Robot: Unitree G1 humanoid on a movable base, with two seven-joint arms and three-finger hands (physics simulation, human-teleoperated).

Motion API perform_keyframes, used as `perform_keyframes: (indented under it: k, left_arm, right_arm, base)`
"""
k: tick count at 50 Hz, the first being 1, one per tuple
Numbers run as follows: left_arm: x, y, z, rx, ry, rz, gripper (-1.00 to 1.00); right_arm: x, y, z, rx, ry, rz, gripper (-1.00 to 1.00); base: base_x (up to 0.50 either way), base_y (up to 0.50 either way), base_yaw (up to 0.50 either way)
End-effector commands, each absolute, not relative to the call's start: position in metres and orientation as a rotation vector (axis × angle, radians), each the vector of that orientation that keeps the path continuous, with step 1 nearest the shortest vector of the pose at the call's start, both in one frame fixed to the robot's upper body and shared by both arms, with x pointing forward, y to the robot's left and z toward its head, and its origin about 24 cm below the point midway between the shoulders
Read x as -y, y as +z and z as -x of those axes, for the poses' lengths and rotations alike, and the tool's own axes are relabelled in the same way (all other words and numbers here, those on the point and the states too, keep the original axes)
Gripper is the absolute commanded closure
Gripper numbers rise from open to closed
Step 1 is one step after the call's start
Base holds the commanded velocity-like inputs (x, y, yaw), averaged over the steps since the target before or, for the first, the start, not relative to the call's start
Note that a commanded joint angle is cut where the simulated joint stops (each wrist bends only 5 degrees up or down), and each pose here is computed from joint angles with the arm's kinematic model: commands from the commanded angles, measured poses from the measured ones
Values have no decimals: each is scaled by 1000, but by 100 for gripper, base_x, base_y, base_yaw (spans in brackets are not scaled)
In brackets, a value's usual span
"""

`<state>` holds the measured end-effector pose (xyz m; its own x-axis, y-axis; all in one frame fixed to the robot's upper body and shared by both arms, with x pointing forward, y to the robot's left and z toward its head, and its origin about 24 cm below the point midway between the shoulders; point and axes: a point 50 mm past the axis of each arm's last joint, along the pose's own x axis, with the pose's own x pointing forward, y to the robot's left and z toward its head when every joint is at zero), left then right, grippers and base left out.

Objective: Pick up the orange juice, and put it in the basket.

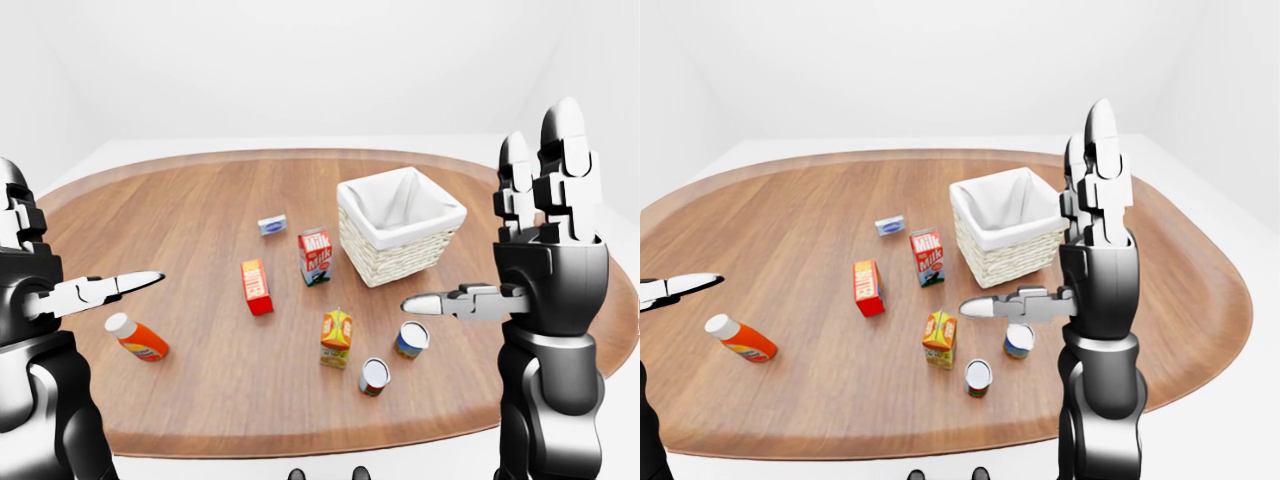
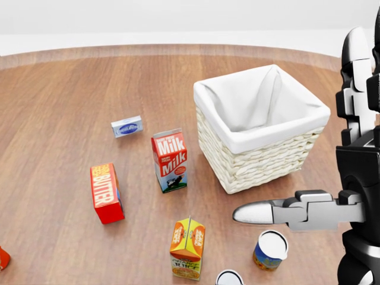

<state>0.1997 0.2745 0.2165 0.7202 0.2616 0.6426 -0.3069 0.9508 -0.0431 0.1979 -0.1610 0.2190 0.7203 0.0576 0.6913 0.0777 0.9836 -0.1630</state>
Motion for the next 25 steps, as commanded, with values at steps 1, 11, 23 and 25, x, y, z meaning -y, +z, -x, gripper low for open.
perform_keyframes:
  k: [1,11,23,25]
  left_arm:
    - [-274,217,-199,702,315,-64,-100]
    - [-275,217,-200,701,316,-65,-100]
    - [-275,217,-199,703,317,-63,-100]
    - [-275,217,-199,704,316,-64,-100]
  right_arm:
    - [162,223,-196,791,-19,180,-100]
    - [162,224,-196,794,-15,174,-100]
    - [159,224,-196,794,-4,190,-100]
    - [158,223,-196,792,1,202,-100]
  base:
    - [50,-21,0]
    - [50,-26,0]
    - [51,-27,0]
    - [50,2,0]
